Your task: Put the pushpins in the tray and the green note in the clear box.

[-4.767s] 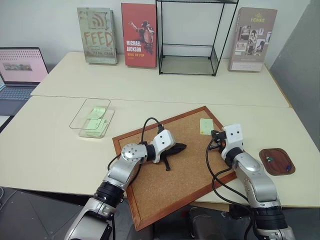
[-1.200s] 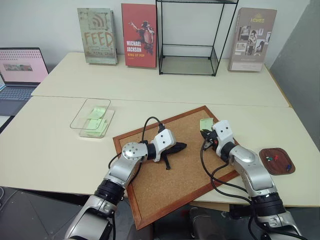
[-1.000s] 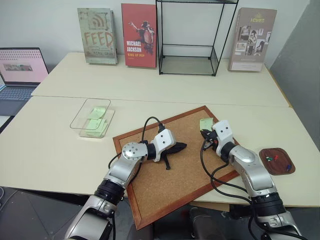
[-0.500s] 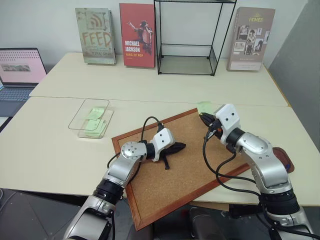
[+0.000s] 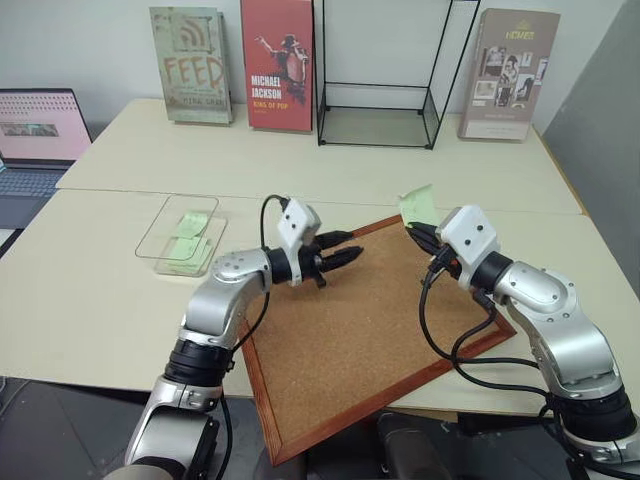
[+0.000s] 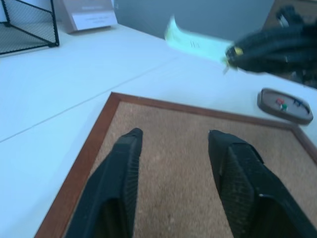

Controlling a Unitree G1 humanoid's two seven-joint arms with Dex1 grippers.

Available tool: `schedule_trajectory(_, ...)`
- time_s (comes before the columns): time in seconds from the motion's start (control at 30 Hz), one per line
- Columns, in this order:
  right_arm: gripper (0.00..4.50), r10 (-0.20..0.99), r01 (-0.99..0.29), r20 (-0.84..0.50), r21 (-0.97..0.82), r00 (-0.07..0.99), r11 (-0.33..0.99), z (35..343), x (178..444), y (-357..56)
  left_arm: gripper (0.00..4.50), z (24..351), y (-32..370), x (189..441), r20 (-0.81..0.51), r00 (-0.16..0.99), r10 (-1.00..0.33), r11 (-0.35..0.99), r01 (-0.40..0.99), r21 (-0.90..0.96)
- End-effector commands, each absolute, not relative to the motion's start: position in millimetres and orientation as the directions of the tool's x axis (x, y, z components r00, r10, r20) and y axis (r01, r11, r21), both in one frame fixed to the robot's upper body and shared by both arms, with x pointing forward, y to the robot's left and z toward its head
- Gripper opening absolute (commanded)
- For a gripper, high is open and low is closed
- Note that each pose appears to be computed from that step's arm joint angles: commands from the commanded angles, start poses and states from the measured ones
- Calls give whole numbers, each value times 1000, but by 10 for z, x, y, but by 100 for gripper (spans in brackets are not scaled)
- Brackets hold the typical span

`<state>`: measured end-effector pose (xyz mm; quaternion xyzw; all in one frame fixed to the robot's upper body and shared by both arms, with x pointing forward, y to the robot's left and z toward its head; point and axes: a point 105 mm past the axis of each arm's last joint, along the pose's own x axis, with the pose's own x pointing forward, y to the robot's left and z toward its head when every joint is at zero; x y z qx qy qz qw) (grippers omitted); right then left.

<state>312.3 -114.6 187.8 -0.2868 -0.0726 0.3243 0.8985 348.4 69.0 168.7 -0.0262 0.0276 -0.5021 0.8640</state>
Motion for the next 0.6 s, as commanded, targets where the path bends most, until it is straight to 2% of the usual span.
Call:
schedule_trajectory(0.03,0,667,-516,-23,-655,744,553,1977,3028,-1066,305,1962,664,3482,78,485,-871,460,861,-220)
schedule_trajectory(0.1,0,682,-514,-28,-679,731,524,1974,3013,-1028,336,1996,594,3445,102,462,-881,416,860,-296)
schedule_trajectory(0.4,0,736,-528,-43,-724,676,443,1966,2933,-815,336,2022,254,3360,146,402,-904,292,829,-477)
schedule_trajectory(0.6,0,746,-534,-45,-727,665,432,1963,2905,-750,336,2031,187,3448,170,428,-888,276,790,-547)
